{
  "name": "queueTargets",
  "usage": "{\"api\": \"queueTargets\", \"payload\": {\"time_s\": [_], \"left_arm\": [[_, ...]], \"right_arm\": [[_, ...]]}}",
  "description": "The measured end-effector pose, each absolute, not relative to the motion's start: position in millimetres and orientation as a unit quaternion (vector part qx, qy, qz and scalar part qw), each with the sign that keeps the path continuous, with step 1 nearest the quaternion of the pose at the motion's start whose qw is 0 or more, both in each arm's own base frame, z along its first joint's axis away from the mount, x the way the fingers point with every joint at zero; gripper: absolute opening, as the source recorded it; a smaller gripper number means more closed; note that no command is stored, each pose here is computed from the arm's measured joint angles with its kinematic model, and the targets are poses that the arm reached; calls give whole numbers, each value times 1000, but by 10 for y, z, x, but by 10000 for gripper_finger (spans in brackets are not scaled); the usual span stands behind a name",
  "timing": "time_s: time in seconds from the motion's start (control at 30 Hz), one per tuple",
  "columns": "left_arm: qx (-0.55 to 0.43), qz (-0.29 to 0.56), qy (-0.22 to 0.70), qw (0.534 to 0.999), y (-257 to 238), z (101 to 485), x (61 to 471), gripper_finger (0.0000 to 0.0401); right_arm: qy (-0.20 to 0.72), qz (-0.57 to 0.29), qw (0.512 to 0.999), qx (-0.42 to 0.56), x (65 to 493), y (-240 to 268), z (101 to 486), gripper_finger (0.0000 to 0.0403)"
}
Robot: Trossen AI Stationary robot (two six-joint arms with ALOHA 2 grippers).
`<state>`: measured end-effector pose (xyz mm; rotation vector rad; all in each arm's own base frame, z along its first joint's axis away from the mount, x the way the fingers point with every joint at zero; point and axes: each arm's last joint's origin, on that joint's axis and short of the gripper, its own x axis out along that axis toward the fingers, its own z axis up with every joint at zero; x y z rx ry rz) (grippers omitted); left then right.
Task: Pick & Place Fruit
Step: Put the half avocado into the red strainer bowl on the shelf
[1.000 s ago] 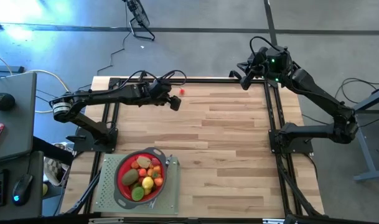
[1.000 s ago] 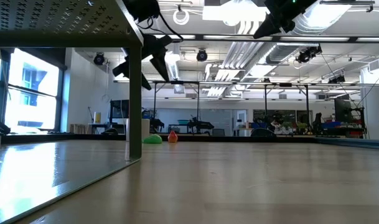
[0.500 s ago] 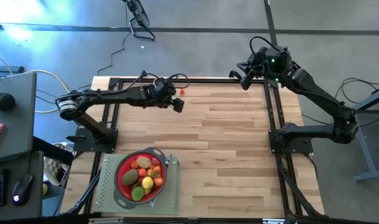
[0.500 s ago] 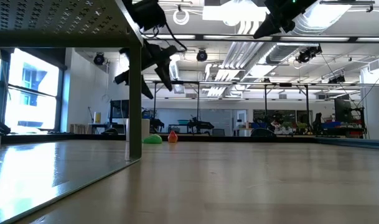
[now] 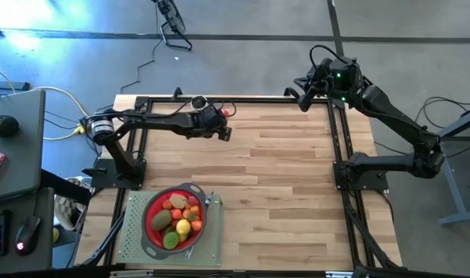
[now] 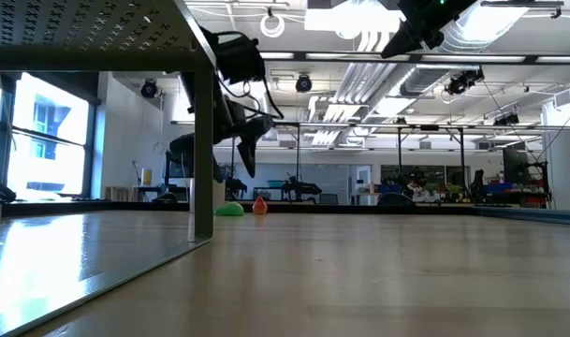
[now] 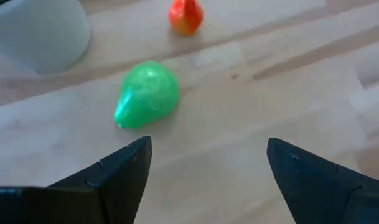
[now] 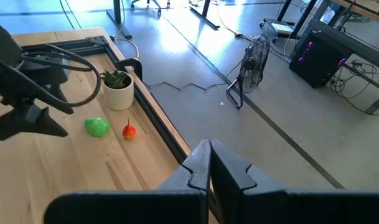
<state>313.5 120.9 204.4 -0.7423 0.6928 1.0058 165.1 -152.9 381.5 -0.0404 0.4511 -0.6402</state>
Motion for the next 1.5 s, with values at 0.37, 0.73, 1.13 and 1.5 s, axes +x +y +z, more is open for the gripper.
{"api": "queueTargets", "payload": {"time_s": [0.37, 0.73, 1.13, 1.5], "left_arm": [[-306, 500, 323, 743, 1263, 1829, 3205, 313], [-295, 513, 315, 742, 1289, 1809, 3214, 313], [-306, 510, 295, 748, 1310, 1830, 3241, 313], [-307, 510, 287, 751, 1316, 1840, 3253, 313]], "right_arm": [[220, -312, 924, -20, 1651, -1529, 3815, 3], [220, -312, 924, -20, 1651, -1529, 3815, 3], [220, -312, 924, -20, 1651, -1529, 3815, 3], [235, -308, 922, -13, 1709, -1583, 3749, 3]]}}
